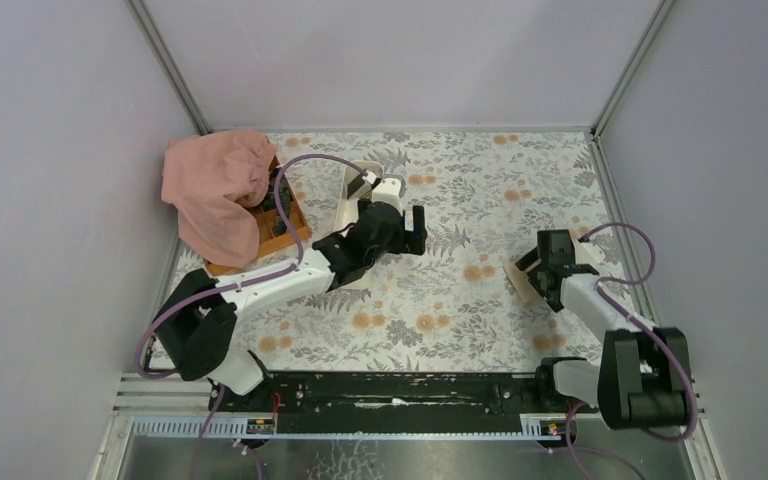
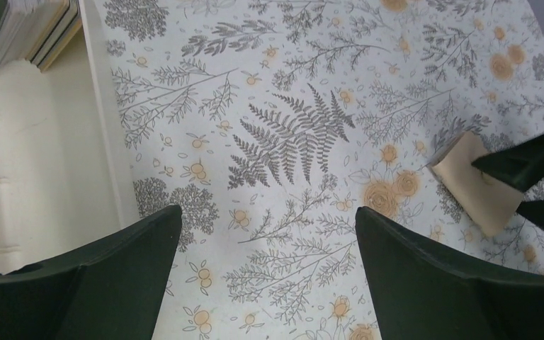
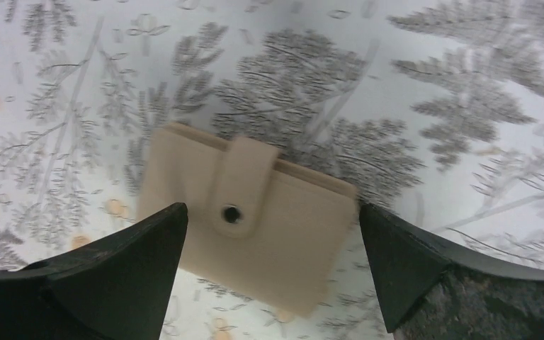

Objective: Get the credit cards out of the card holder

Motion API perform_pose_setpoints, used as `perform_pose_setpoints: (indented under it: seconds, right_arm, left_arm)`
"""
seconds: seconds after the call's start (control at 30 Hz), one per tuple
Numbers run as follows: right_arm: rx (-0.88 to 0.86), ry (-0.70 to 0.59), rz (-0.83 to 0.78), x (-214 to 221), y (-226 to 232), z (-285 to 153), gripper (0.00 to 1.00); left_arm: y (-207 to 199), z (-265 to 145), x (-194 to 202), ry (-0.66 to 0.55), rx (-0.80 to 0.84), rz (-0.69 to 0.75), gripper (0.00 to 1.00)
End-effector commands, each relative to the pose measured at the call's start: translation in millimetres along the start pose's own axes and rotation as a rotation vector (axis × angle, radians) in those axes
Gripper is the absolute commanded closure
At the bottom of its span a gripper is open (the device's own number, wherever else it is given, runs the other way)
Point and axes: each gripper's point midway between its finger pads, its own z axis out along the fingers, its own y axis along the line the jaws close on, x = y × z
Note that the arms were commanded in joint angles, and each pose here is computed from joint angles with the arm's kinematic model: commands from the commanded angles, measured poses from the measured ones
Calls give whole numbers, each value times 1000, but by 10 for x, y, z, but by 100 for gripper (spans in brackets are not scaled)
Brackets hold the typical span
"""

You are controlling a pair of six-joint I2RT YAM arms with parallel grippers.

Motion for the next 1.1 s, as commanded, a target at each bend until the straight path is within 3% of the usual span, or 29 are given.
perform_pose_setpoints:
  seconds: [0.0, 0.17, 0.27, 0.63, 0.93, 1.07]
  right_arm:
    - [-117, 122, -25, 74, 424, 23, 0]
    - [-217, 203, -28, 261, 590, 26, 17]
    - [-280, 235, -57, 419, 662, -9, 21]
    - [-366, 317, -211, 1113, 960, -342, 23]
    - [-366, 18, -272, 404, 969, -563, 22]
    - [-296, -65, -340, 183, 1021, -530, 29]
  left_arm:
    - [-140, -28, -90, -40, 65, -25, 0]
    - [-37, -43, -16, -39, 32, -10, 0]
    - [7, -24, 26, -34, 21, -9, 0]
    - [-25, 99, 154, -9, 34, -8, 0]
    - [-181, 178, 338, 34, 137, -17, 0]
    - [-235, 199, 452, 74, 176, -8, 0]
